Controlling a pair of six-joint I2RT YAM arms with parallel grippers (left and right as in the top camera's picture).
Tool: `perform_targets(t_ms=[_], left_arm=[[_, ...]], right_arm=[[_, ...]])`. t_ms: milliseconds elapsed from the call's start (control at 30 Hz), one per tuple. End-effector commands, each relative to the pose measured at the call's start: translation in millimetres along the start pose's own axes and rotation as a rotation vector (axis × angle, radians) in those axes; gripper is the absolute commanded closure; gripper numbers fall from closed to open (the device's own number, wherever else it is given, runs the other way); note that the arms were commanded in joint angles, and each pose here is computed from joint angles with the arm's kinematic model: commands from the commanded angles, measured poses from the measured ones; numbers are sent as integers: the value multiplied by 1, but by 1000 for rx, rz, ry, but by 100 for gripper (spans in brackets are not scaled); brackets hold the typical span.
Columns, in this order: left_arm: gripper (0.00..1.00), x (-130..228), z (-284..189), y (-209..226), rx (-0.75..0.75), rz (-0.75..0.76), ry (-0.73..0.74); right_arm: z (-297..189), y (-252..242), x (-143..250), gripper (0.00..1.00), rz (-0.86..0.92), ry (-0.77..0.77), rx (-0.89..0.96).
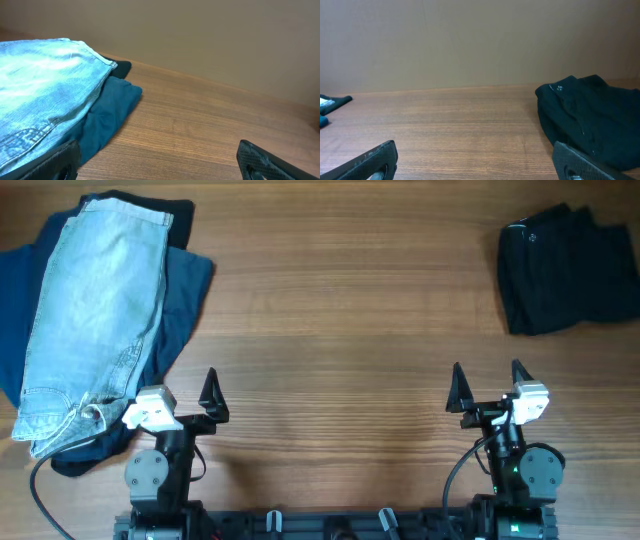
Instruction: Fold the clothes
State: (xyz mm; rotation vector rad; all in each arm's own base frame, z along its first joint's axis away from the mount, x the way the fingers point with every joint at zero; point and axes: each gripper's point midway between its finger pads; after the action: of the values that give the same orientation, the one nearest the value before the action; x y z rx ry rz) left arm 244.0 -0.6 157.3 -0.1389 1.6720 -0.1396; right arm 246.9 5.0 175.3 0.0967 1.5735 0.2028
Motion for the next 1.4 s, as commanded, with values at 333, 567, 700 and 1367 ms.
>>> perform_targets(t_ms=[333, 567, 700, 1367], left_arm=[[0, 4, 1, 0, 5, 22, 9], [0, 4, 1, 0, 5, 22, 9], [0, 4, 1, 0, 5, 22, 9], [0, 4, 1, 0, 5, 22, 9]], right_arm=[[0, -2, 1, 0, 0, 3, 11], [0, -2, 1, 0, 0, 3, 11], [0, -2, 1, 0, 0, 3, 11], [0, -9, -1, 0, -50, -7, 52]])
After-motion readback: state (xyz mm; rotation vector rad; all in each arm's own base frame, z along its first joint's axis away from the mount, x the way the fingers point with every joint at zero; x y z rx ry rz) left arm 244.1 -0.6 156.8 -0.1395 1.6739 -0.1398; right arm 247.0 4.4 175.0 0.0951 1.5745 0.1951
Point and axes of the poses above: each gripper's point midway between its finger pads, its own z axis out along the fingers, its own y axis along the line the jaws close on, x = y × z, and after that the axes turned 6 degrees about z, right-handed
